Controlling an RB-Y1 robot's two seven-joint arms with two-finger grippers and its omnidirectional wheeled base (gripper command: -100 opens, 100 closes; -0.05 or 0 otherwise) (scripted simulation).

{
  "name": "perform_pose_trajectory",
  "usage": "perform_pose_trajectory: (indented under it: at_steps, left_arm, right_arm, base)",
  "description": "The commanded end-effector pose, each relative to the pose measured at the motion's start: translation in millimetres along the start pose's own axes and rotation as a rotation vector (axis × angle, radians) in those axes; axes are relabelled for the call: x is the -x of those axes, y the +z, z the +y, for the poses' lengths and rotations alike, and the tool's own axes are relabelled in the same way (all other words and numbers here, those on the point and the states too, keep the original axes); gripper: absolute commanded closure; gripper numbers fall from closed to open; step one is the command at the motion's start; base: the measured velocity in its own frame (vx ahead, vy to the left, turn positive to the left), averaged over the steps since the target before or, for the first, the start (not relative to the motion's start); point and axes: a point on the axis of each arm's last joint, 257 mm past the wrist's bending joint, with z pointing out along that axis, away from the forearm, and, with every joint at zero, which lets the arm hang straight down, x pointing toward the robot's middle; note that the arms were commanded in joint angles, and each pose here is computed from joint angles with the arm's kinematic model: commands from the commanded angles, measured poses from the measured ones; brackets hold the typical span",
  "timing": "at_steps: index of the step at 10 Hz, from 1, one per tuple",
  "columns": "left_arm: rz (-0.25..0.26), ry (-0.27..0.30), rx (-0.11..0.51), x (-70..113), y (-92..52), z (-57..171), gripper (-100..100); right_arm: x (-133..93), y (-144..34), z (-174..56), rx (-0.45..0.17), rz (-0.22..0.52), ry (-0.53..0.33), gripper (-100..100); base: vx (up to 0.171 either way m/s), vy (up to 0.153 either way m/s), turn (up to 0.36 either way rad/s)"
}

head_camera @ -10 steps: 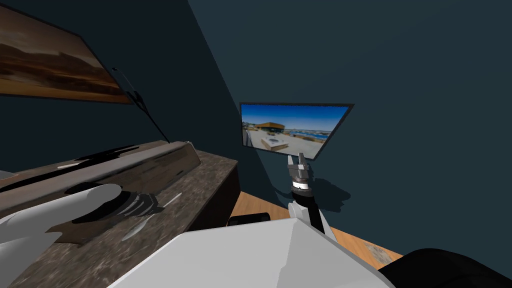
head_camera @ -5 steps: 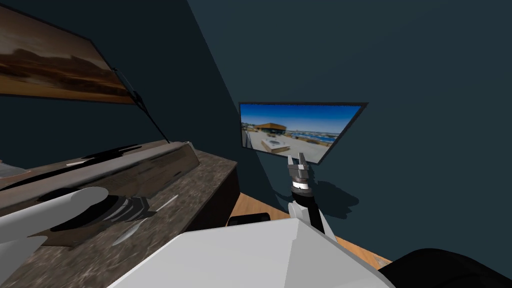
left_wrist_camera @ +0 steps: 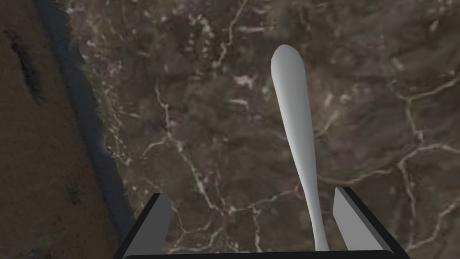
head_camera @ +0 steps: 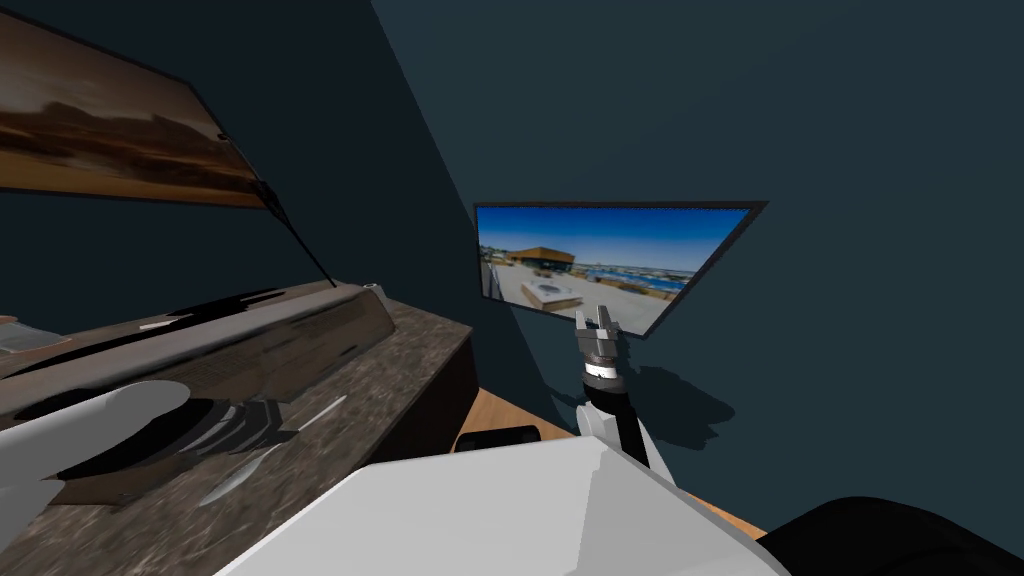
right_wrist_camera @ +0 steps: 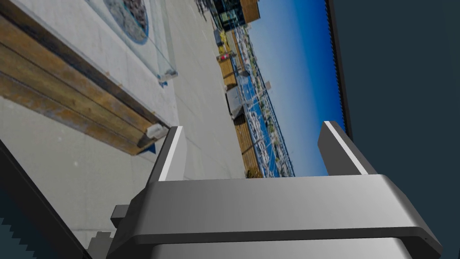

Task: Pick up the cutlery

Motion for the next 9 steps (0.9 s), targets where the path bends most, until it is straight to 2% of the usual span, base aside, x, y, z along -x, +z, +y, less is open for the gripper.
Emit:
perform_pose_trajectory:
  at_steps: [1,2,3,4,5,6,7,8,9]
  left_arm:
    - [-0.001,0.009,0.012,8.3,3.5,0.7,-100]
    - [-0.001,0.029,0.012,8.3,3.5,0.7,-100]
    - [0.009,0.015,0.004,13.8,0.4,-5.7,-100]
    - [0.005,0.025,0.022,20.1,4.7,-0.6,-100]
    - [0.005,0.045,0.022,20.1,4.7,-0.6,-100]
    - [0.018,0.032,0.017,25.4,2.8,-5.0,-100]
    - [0.015,0.040,0.033,30.6,6.7,0.0,-100]
    - [0.016,0.062,0.033,30.6,6.7,0.0,-100]
    - [0.030,0.048,0.032,35.4,5.9,-2.5,-100]
  right_arm:
    - [0.0,0.0,0.0,0.000,0.000,0.000,0]
    - [0.0,0.0,0.0,0.000,0.000,0.000,0]
    - [0.0,0.1,0.1,0.000,0.000,0.000,0]
    - [0.0,0.0,0.0,0.000,0.000,0.000,0]
    - [0.0,0.0,0.0,0.000,0.000,0.000,0]
    - [0.0,0.1,0.0,0.000,0.000,0.000,0]
    - [0.0,0.0,0.0,0.000,0.000,0.000,0]
    - [0.0,0.0,0.0,0.000,0.000,0.000,0]
    - [-0.8,-1.0,-1.6,-0.005,0.001,0.002,0]
  base:
    - [0.083,-0.067,0.079]
    - [0.026,-0.033,0.005]
    - [0.051,-0.058,0.104]
    - [0.063,-0.064,0.067]
    - [0.037,-0.032,-0.009]
    - [0.078,-0.062,0.111]
    - [0.083,-0.068,0.073]
    - [0.023,-0.022,-0.006]
    - [0.048,-0.044,0.076]
